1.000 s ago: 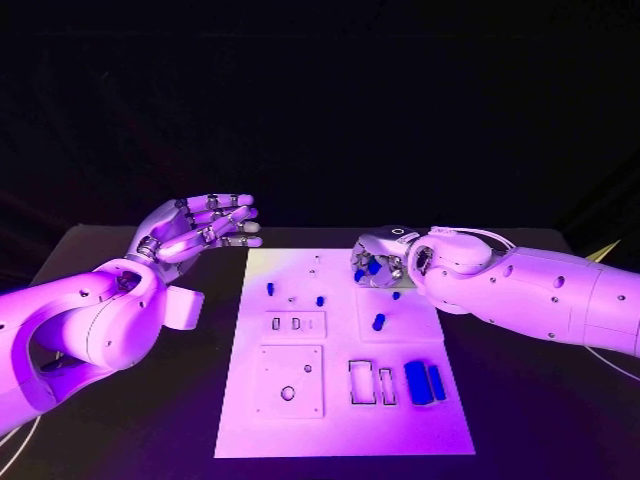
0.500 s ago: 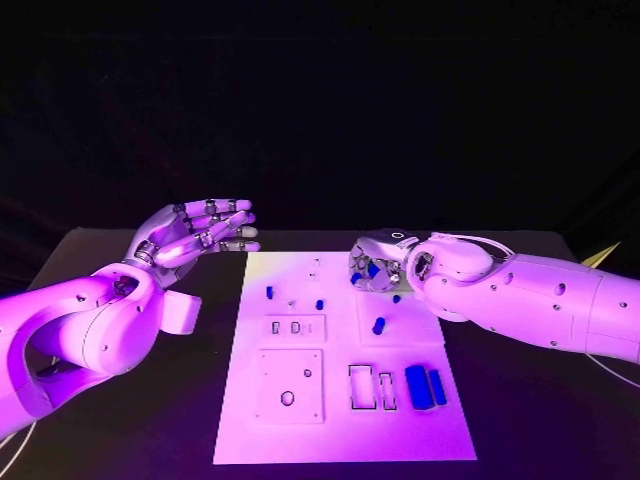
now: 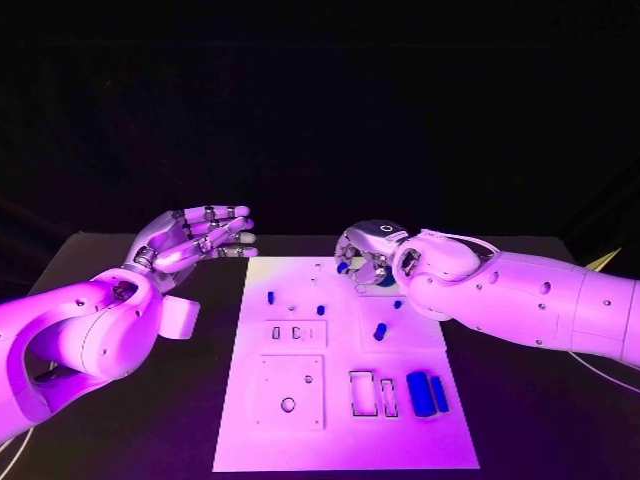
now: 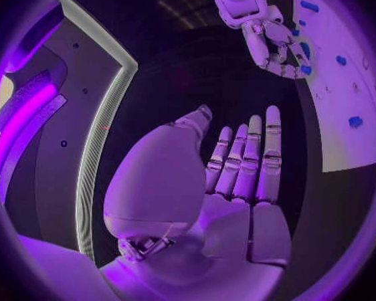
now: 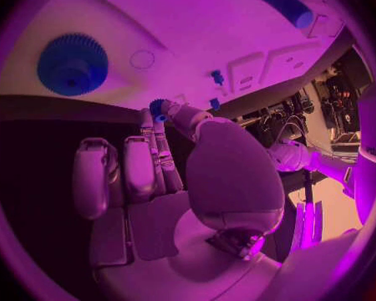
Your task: Assemble the parts on the task board
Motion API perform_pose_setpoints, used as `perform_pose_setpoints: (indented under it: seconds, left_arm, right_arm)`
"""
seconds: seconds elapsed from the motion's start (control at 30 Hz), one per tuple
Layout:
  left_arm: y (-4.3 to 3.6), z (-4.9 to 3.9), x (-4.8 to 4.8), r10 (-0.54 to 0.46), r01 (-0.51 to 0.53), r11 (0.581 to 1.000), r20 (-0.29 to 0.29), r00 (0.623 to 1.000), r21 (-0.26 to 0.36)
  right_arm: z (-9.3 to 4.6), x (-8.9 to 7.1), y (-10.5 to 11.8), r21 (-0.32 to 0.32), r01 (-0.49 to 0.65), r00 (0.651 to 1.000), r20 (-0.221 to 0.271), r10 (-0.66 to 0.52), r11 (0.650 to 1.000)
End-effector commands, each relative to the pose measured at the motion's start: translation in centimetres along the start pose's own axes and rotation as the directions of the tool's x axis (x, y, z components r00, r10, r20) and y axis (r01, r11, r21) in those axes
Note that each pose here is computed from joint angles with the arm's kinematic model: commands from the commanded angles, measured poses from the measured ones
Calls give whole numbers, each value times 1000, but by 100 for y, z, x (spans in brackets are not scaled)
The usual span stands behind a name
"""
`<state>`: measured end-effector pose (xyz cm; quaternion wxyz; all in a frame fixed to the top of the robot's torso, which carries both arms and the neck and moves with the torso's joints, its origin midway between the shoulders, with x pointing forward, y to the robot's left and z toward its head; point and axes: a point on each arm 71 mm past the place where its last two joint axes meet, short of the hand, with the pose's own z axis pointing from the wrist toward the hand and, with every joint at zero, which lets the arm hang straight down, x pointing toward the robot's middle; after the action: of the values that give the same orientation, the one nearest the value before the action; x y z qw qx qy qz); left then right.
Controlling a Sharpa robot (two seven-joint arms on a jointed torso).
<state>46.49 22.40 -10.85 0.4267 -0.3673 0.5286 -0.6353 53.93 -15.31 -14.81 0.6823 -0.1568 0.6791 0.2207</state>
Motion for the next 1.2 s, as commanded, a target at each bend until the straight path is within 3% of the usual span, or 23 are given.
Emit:
perform_pose_setpoints:
  seconds: [0.03, 0.5, 1.2]
  left_arm:
    - [-11, 7, 19, -12, 12, 1000, -18, 1000, 1]
    - [-28, 29, 49, -14, 14, 1000, -27, 1000, 3]
    - [-30, 46, 60, -12, 13, 1000, -25, 1000, 7]
  right_arm:
    - [49, -45, 12, 37, 23, 998, 52, -25, 999]
    - [256, -59, 127, 56, 54, 996, 66, -57, 997]
    - [317, -15, 242, 38, 45, 998, 38, -46, 998]
